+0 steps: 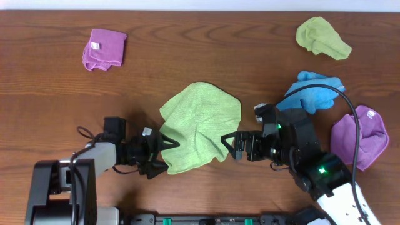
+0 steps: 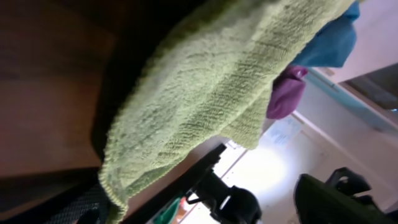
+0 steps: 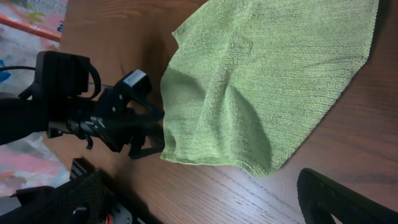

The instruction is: Fold the cloth

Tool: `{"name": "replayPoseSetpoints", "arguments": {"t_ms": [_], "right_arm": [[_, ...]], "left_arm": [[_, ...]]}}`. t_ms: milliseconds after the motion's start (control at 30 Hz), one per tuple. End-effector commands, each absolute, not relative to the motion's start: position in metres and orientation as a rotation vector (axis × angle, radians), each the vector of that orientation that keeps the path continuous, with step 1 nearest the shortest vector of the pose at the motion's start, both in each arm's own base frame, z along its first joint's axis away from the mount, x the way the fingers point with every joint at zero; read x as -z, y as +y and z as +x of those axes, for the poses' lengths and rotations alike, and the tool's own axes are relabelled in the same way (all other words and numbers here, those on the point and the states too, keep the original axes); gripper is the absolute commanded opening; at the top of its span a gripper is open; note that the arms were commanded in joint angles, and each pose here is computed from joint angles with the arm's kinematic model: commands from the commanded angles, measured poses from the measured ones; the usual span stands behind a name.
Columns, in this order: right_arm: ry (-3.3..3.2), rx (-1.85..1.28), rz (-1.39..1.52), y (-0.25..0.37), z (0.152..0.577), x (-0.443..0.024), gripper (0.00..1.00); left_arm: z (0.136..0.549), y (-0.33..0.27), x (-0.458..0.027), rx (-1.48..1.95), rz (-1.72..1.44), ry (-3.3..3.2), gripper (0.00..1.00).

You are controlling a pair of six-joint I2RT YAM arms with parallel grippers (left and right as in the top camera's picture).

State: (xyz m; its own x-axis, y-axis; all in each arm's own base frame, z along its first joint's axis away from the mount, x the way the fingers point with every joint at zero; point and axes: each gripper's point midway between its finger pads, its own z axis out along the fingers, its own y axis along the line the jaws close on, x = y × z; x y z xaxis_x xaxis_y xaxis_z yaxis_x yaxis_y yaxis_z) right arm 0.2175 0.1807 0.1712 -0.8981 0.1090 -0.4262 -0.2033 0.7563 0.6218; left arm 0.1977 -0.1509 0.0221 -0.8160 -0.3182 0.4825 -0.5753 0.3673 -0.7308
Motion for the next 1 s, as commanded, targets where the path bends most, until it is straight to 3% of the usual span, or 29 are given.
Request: {"name": "replayPoseSetpoints", "arguments": {"t_ms": [0, 67, 400, 500, 633, 733, 900, 967], "right_arm": [[2.514, -0.985, -0.051, 0.181, 0.216, -0.171, 0.99], [2.515, -0.993, -0.055, 0.182, 0.215, -0.172, 0.99], [2.519, -1.015, -0.048, 0.184, 0.213, -0.173, 0.99], [2.519, -1.015, -0.048, 0.184, 0.213, -0.173, 0.99], [2.523, -1.023, -0.041, 0.184, 0.213, -0.173, 0.99], [2.523, -1.027, -0.043, 0.185, 0.212, -0.173, 0.99], [2.522, -1.027, -0.043, 0.185, 0.212, -0.173, 0.99], [2.523, -1.027, -0.043, 0.185, 0.212, -0.173, 0.99]], "left_arm": [[0.173, -0.133, 0.023, -1.103, 0.868, -2.51, 0.91], [0.169, -0.133, 0.024, -1.081, 0.869, -2.503, 0.98], [0.157, -0.136, 0.03, -0.893, 1.135, -2.331, 1.0], [0.151, -0.141, 0.038, -0.793, 1.128, -2.372, 0.82], [0.165, -0.137, 0.044, -0.789, 1.133, -2.47, 0.77], [0.173, -0.136, 0.046, -0.799, 1.132, -2.514, 0.48], [0.177, -0.14, 0.045, -0.834, 1.064, -2.568, 0.25], [0.177, -0.142, 0.045, -0.84, 1.027, -2.588, 0.2]]}}
